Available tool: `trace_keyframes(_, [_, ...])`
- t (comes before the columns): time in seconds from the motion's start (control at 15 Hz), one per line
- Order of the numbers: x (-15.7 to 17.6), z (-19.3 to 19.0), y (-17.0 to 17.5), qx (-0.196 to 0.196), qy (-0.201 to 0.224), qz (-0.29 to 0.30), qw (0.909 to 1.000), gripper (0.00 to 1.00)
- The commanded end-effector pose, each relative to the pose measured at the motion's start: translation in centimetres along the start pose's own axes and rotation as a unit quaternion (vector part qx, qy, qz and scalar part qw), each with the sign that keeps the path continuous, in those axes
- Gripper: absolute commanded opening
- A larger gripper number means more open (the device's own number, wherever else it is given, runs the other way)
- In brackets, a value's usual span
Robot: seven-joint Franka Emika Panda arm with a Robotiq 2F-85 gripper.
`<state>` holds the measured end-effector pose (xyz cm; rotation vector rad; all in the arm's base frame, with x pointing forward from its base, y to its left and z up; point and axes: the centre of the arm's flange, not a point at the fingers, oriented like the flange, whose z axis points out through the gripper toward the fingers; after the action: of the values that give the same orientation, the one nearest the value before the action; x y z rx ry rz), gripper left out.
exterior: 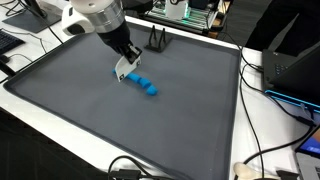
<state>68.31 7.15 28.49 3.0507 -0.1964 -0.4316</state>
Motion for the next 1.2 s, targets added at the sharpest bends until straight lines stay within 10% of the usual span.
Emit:
trace_keyframes(0.0, [0.1,1.3,0.2,0.003,0.006,0.000,1.0000,0.01])
trace_keyframes(1.13, [1.7,4.4,-0.1,-0.002,0.004,-0.003,1.0000,0.01])
